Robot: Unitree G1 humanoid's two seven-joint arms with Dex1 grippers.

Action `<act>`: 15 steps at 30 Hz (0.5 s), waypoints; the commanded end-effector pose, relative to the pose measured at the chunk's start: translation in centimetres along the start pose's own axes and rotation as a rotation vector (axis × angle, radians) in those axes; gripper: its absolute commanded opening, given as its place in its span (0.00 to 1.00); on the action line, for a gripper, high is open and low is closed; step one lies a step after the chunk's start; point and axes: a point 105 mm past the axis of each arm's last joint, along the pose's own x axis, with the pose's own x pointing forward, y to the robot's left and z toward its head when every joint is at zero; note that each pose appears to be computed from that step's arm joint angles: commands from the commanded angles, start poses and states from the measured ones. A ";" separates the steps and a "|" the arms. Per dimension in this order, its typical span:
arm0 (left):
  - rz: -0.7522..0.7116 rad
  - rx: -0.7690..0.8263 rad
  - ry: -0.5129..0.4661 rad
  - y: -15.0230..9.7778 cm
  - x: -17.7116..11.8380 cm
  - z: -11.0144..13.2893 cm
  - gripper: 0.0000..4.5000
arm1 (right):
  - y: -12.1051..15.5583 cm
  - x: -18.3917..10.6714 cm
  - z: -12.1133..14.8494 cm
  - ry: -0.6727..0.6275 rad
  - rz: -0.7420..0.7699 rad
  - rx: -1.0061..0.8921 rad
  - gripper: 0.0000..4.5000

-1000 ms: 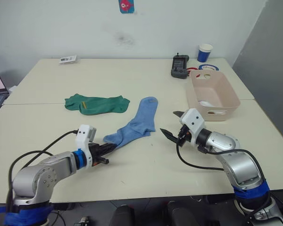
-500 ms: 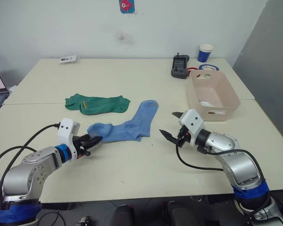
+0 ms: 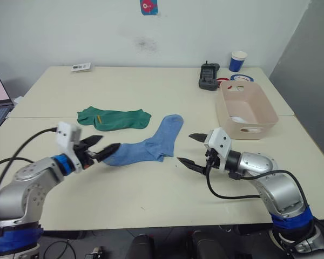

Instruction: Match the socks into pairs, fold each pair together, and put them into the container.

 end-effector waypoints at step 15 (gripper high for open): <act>-0.046 0.009 0.157 -1.5 7.2 -3.1 0.99 | 0.2 -0.4 1.1 -0.011 -0.025 -0.047 1.00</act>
